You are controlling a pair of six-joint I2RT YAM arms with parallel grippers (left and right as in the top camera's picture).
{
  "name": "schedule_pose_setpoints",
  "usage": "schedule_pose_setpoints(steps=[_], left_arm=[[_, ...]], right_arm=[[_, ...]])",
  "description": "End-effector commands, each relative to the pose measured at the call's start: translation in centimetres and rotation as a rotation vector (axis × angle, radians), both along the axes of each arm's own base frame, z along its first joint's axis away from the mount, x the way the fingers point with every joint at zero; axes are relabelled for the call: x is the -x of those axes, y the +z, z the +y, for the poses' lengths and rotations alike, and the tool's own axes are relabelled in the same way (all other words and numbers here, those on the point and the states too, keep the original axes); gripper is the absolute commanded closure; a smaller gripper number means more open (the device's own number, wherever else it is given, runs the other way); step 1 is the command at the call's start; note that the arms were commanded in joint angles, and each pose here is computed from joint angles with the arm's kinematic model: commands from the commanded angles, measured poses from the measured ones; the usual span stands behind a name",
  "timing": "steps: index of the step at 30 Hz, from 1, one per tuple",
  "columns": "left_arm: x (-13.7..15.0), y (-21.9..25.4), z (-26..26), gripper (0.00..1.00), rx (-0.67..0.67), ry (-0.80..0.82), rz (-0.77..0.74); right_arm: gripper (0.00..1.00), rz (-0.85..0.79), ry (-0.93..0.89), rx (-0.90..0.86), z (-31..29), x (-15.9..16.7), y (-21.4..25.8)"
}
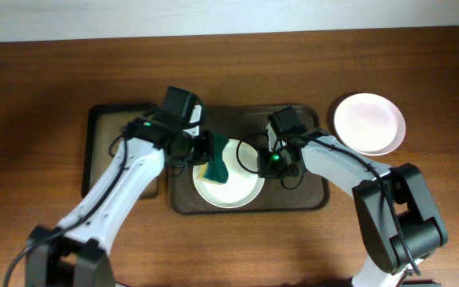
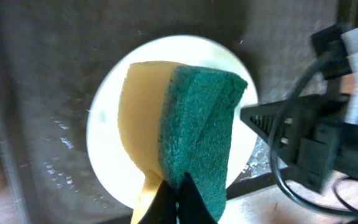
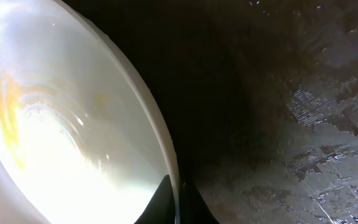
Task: Clean dirty plates on tray and stack at the side
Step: 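Bring the sponge in the left gripper down onto the held plate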
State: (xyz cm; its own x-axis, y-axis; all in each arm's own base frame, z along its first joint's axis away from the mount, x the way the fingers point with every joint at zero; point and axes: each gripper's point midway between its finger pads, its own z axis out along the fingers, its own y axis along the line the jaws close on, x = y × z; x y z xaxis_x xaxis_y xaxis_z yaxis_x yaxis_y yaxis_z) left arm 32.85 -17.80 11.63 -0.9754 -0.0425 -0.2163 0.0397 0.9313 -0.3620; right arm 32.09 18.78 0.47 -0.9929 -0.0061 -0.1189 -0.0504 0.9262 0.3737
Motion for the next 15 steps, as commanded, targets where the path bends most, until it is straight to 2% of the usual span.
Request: schedule_pose_setpoints(steps=[1,11,15], left_arm=[[-0.5,-2.2,-0.5,1.0,0.005,0.028,0.057],[-0.8,-7.8,-3.5,1.0,0.036,-0.033,0.144],[-0.8,-10.2,-1.3,1.0,-0.129,-0.009,0.144]], right_arm=[[0.96,0.037,-0.008,0.023,-0.3,0.9,-1.2],[0.96,0.032,-0.008,0.023,-0.3,0.8,-1.2],[0.95,0.036,-0.008,0.028,-0.4,0.9,-1.3]])
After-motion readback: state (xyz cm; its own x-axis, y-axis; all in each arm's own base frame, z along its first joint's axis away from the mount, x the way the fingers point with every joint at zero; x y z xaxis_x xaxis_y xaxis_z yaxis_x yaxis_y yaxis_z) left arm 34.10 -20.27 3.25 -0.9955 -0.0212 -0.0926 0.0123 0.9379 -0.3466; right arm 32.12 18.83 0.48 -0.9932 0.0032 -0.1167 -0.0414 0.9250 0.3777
